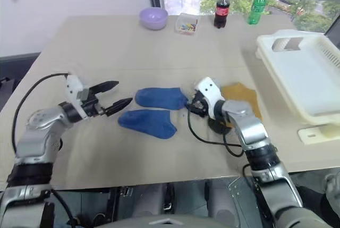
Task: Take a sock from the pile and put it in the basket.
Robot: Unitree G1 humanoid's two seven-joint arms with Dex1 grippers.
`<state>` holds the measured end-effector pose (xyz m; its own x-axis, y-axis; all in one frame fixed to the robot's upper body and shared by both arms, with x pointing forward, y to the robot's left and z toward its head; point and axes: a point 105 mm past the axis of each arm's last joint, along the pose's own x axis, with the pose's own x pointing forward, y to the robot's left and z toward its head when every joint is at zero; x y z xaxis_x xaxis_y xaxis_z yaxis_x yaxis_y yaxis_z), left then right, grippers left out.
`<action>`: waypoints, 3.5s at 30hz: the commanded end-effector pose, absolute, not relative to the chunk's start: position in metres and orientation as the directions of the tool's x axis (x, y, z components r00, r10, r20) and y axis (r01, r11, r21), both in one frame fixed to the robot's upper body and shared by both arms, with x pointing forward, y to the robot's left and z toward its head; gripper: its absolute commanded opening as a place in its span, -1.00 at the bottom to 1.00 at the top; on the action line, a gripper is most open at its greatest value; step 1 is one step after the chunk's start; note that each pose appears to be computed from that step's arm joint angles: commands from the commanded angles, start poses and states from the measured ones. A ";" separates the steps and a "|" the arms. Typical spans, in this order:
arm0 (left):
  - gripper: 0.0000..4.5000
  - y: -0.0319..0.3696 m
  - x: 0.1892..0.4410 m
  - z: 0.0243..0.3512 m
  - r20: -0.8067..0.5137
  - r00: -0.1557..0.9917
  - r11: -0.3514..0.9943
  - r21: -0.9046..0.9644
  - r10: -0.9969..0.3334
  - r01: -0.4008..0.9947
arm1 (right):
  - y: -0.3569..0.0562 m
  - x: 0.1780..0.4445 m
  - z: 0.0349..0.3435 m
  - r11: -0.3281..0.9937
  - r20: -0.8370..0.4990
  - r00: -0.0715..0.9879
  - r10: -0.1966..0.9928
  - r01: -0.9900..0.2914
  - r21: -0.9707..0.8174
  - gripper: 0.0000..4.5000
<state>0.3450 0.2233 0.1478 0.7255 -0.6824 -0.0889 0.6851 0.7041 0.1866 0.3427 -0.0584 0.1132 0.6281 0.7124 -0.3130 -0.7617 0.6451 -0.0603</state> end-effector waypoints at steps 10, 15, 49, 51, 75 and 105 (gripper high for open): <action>1.00 0.224 0.384 0.129 -0.227 0.742 0.712 0.210 -0.631 0.670 | -0.048 0.352 0.128 0.701 -0.212 0.670 0.711 -0.697 0.149 0.30; 1.00 0.232 0.383 0.118 -0.270 0.750 0.721 0.214 -0.604 0.659 | -0.039 0.346 0.113 0.671 -0.257 0.621 0.740 -0.708 0.219 0.30; -0.98 0.223 0.370 0.106 -0.293 0.712 0.714 0.122 -0.638 0.689 | -0.017 0.344 0.115 0.614 -0.269 0.575 0.773 -0.784 0.090 -1.00; -0.98 0.222 0.369 0.112 -0.261 0.716 0.718 0.107 -0.647 0.688 | -0.015 0.346 0.123 0.611 -0.249 0.577 0.778 -0.787 0.084 -1.00; -0.98 0.237 0.291 0.140 -0.220 0.734 0.754 -0.012 -0.642 0.657 | -0.012 0.250 0.131 0.347 -0.277 0.269 0.922 -0.892 0.290 -1.00; -1.00 0.227 0.296 0.113 -0.294 0.694 0.723 0.012 -0.657 0.690 | -0.011 0.260 0.119 0.401 -0.292 0.327 0.899 -0.883 0.245 0.23</action>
